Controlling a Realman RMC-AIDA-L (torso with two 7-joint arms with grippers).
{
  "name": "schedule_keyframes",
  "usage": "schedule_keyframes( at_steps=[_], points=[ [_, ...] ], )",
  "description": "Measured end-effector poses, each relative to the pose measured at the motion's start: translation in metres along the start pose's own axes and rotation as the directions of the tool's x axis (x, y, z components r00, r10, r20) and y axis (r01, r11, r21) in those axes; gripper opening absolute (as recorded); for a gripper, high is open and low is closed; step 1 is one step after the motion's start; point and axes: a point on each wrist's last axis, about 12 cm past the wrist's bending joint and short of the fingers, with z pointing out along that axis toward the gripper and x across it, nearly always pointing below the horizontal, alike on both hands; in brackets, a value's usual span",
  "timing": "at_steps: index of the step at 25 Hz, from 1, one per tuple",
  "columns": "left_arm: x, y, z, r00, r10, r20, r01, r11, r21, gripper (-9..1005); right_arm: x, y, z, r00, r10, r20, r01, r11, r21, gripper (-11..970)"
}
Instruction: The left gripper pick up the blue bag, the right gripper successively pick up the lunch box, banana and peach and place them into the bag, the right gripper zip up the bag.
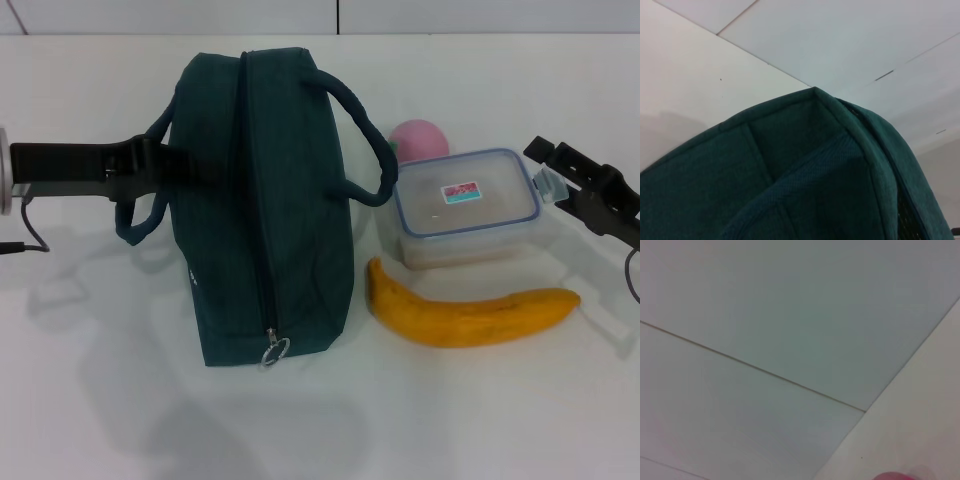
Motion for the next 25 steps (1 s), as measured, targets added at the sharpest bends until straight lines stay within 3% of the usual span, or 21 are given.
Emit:
schedule_keyframes(
  at_steps=[23, 25],
  points=[
    [0.0033, 0.0029, 0.0046, 1.0, -0.012, -0.014, 0.012, 1.0, 0.013, 37, 0.0034, 0.0034, 0.0075, 0.996, 0.081, -0.033, -0.081, 0.997, -0.009, 570],
    [0.0038, 0.0032, 0.0052, 1.0, -0.01, -0.016, 0.01, 1.0, 0.014, 38, 0.0041, 0.0034, 0.0076, 0.996, 0.085, -0.035, -0.085, 0.996, -0.009, 490]
  ],
)
